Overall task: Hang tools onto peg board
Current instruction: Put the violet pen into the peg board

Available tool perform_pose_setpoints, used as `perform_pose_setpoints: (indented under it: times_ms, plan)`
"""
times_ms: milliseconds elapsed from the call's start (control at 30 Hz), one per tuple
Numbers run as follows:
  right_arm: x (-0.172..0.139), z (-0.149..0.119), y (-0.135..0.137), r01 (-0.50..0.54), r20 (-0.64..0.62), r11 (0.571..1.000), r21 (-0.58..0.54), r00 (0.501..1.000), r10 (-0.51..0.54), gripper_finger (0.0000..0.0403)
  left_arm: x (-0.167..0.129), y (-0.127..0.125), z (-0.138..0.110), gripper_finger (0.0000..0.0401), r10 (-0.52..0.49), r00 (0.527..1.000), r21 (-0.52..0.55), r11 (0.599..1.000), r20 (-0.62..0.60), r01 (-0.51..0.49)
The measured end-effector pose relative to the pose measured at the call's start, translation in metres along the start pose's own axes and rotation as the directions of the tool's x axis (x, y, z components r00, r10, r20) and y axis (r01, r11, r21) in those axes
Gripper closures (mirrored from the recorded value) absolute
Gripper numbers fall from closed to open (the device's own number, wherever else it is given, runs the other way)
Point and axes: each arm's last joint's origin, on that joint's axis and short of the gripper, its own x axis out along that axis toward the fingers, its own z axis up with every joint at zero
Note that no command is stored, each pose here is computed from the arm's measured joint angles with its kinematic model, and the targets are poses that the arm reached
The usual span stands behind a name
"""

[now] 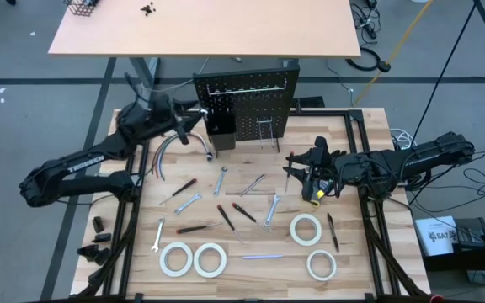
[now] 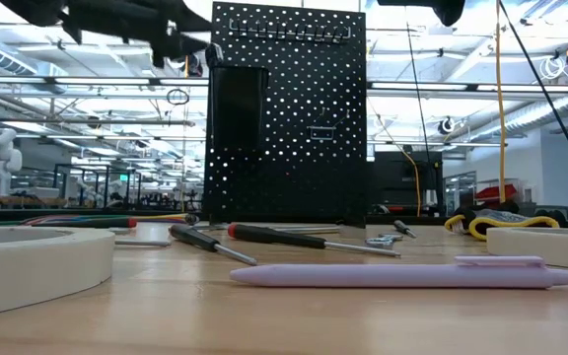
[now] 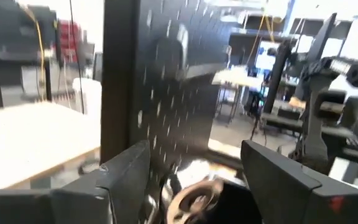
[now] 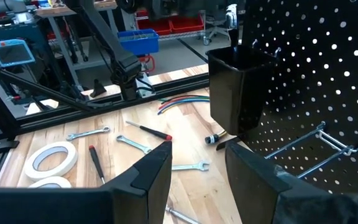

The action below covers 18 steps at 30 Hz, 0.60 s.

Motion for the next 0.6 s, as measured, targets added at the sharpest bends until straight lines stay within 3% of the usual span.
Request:
perform_pose_setpoints:
  times_ms: [133, 367, 467, 600]
  plan:
    - [0.0, 0.003, 0.001, -0.011, 0.024, 1.0, 0.011, 1.0, 0.011, 0.0259, -0.017, -0.004, 0.013, 0.0146, 0.004, 0.998, 0.033, 0.999, 0.056, -0.005]
    - [-0.001, 0.014, 0.004, -0.041, 0.127, 0.999, 0.02, 0.991, 0.038, 0.0259, -0.051, -0.007, 0.026, 0.0146, 0.096, 0.992, 0.011, 0.995, 0.087, -0.097]
    - [-0.002, 0.02, 0.005, -0.059, 0.182, 0.997, 0.047, 0.982, 0.049, 0.0259, -0.064, -0.012, 0.031, 0.0146, 0.033, 0.994, -0.057, 0.998, 0.102, -0.027]
    - [-0.003, 0.025, 0.006, -0.078, 0.227, 0.994, 0.081, 0.972, 0.058, 0.0259, -0.073, -0.021, 0.027, 0.0146, -0.149, 0.988, -0.192, 0.969, 0.038, 0.154]
